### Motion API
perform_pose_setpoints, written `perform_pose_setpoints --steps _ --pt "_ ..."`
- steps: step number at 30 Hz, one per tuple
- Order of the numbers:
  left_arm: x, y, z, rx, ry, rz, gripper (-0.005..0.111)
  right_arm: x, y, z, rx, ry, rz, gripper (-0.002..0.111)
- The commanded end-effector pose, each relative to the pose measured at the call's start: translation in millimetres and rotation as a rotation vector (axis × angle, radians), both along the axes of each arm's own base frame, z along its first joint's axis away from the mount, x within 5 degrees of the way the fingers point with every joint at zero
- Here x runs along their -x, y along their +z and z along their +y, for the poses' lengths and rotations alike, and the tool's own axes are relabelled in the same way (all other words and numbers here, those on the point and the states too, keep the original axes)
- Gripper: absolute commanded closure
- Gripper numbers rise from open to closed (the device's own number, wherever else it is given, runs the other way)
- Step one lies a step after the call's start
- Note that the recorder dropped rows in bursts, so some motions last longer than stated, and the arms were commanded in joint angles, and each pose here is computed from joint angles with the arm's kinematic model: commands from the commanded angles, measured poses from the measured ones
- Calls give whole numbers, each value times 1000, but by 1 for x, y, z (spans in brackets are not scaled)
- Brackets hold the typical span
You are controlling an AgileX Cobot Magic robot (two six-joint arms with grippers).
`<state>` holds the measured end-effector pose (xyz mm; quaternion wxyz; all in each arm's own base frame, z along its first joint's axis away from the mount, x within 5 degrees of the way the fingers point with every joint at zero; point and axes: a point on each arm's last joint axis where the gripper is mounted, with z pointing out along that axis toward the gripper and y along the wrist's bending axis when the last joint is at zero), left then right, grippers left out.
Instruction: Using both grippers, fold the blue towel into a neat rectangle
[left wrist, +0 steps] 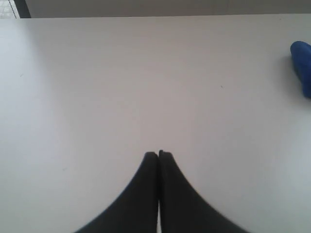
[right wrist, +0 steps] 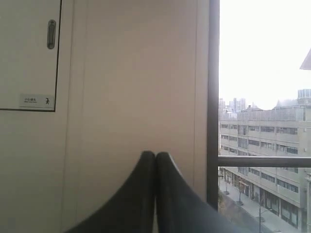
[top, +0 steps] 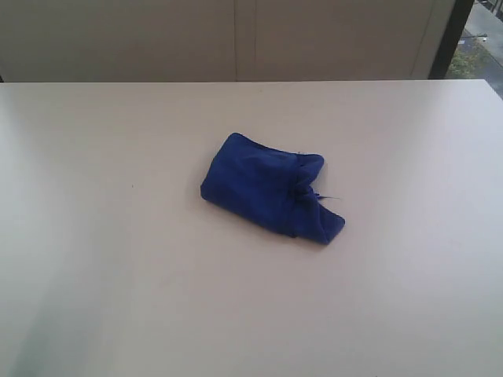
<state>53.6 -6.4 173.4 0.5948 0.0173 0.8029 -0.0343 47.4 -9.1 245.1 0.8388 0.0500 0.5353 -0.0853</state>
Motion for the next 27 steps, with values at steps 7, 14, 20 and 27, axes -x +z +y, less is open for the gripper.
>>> perform_pose_setpoints --steps 7,14,20,27 --pt "0 -1 0 2 3 -5 107 1 1 0 14 -1 -25 108" --pt "0 -1 0 2 3 -5 107 -1 -3 0 4 -2 23 108" --pt "0 -1 0 2 3 -5 107 4 24 0 -22 -6 150 108" --pt "0 -1 0 2 3 -5 107 -19 57 -4 -61 -7 343 108"
